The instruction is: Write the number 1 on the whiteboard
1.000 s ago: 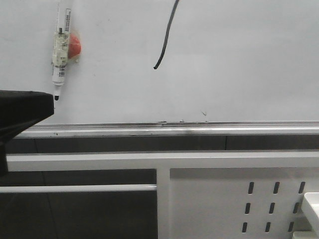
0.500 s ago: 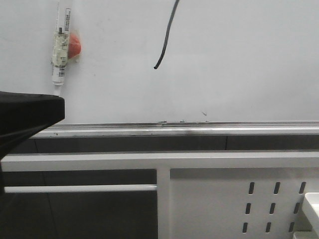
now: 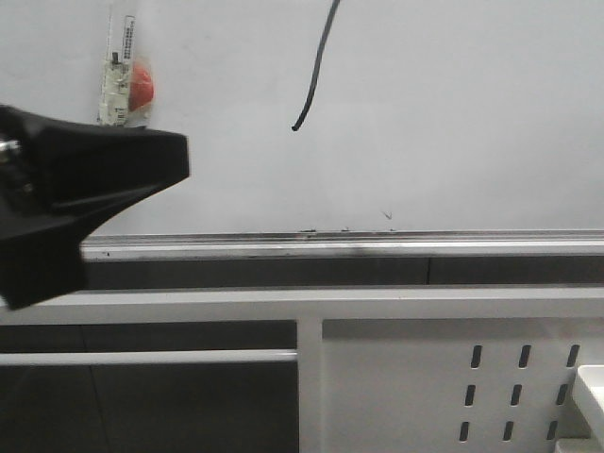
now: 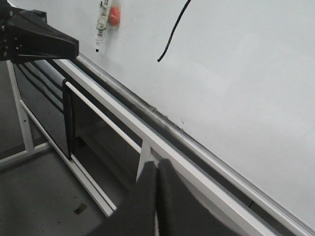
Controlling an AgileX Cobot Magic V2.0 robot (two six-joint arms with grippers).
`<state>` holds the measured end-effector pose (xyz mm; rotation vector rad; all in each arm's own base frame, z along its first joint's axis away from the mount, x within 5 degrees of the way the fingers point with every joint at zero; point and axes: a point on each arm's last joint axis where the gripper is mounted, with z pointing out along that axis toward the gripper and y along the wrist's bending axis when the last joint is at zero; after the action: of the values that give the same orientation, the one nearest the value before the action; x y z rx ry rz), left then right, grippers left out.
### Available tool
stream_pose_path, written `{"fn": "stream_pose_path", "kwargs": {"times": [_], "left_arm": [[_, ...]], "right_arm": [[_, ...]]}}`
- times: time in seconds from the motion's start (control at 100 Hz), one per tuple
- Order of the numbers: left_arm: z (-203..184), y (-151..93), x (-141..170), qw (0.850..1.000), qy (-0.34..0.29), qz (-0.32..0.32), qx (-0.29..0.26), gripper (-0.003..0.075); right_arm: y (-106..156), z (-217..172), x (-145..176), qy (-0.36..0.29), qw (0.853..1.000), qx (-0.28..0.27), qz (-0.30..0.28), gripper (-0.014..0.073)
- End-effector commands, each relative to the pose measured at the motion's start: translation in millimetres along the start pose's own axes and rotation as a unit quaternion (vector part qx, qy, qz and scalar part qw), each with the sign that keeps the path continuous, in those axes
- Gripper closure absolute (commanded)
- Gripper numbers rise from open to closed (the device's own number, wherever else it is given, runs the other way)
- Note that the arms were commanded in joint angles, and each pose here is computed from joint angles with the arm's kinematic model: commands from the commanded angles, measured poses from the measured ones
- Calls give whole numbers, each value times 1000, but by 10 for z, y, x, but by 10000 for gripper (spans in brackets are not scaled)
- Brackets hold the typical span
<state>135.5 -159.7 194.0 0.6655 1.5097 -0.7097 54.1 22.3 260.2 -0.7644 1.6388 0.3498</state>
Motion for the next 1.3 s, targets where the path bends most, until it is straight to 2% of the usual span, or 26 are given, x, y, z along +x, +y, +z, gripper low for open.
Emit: {"fn": "stream_pose_path", "kwargs": {"times": [0.0, 0.13, 0.21, 0.29, 0.4, 0.46, 0.51, 0.66, 0.87, 0.99, 1.07, 1.14, 1.22, 1.29], "left_arm": [[170, -87, -261, 998, -40, 9, 39, 740], [310, -187, -450, 994, -59, 3, 91, 740], [311, -186, -555, 990, -107, 1, 93, 740], [281, -192, -565, 987, -126, 7, 96, 740], [198, -181, -586, 981, -173, 9, 92, 740], [127, -186, -642, 968, -229, 45, 88, 740], [92, -179, -671, 965, -240, 78, 76, 740], [-16, -141, -803, 958, -270, 83, 46, 740], [-337, -111, -1123, 939, -313, 143, 21, 740], [-583, 39, -1241, 946, -274, 173, -22, 740], [-757, 209, -1236, 962, -211, 150, -85, 740], [-955, 342, -1206, 968, -159, 114, -156, 740], [-1187, 432, -1159, 963, -124, 55, -233, 740], [-1372, 463, -1084, 949, -99, 34, -296, 740]], "right_arm": [[-5, -19, -119, -36, 999, -3, -16, 664], [-5, -19, -119, -36, 999, -3, -16, 664], [-5, -19, -119, -36, 999, -3, -16, 664], [-5, -19, -119, -36, 999, -3, -16, 664], [-5, -19, -119, -36, 999, -3, -16, 664], [-5, -19, -119, -36, 999, -3, -16, 664], [-5, -19, -119, -36, 999, -3, -16, 664], [-7, -18, -118, -35, 999, -2, -16, 664], [-6, -19, -119, -36, 999, -3, -16, 664], [-6, -19, -119, -36, 999, -3, -16, 664], [-6, -18, -118, -35, 999, -2, -16, 664], [-6, -18, -118, -35, 999, -2, -16, 664], [-6, -18, -118, -35, 999, -2, -16, 664], [-6, -18, -118, -35, 999, -2, -16, 664]]}}
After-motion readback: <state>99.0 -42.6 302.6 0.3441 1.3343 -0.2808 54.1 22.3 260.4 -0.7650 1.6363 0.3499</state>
